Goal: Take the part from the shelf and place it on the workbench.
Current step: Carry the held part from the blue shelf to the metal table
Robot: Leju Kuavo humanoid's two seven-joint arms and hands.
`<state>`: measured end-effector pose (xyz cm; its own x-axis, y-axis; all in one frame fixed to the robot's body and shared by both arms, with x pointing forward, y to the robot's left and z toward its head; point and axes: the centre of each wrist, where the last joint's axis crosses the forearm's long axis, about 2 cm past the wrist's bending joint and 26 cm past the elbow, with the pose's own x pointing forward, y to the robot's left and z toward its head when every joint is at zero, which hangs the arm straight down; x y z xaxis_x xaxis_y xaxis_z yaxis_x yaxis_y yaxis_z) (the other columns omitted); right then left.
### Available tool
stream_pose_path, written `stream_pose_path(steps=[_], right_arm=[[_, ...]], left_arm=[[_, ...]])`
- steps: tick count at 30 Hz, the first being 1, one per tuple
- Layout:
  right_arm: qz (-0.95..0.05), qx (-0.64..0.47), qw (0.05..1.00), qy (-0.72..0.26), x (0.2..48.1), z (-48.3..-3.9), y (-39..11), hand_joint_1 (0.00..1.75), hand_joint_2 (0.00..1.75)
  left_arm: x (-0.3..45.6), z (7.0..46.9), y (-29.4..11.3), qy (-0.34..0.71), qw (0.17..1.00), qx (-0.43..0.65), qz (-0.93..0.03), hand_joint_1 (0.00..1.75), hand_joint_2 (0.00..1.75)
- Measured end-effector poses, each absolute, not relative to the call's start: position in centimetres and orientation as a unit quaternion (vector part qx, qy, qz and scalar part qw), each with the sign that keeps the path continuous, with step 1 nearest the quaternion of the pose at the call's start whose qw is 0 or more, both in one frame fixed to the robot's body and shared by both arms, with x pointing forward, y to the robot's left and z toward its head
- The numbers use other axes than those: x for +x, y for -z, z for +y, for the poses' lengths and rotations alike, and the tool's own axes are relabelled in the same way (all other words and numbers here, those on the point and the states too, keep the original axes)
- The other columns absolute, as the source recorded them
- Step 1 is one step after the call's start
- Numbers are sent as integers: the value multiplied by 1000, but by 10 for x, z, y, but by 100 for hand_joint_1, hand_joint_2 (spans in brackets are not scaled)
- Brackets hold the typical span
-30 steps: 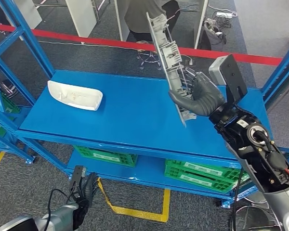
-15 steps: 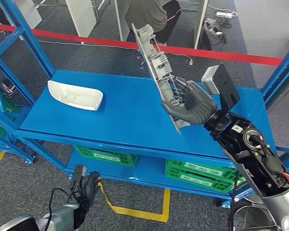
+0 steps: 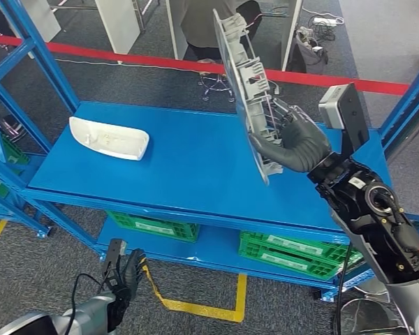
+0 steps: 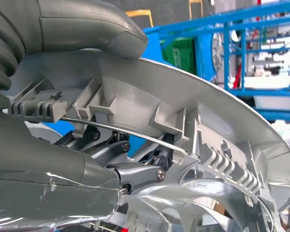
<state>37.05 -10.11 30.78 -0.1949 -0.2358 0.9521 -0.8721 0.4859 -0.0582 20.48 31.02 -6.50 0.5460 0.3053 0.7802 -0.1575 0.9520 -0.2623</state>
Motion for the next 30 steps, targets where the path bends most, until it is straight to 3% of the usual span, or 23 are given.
stream_pose_path(steps=[30], right_arm=[[-767,349,454,-290,364,-114,-319,175,175]], left_arm=[[206,308,65,-134,876,-80,-457,0,0]])
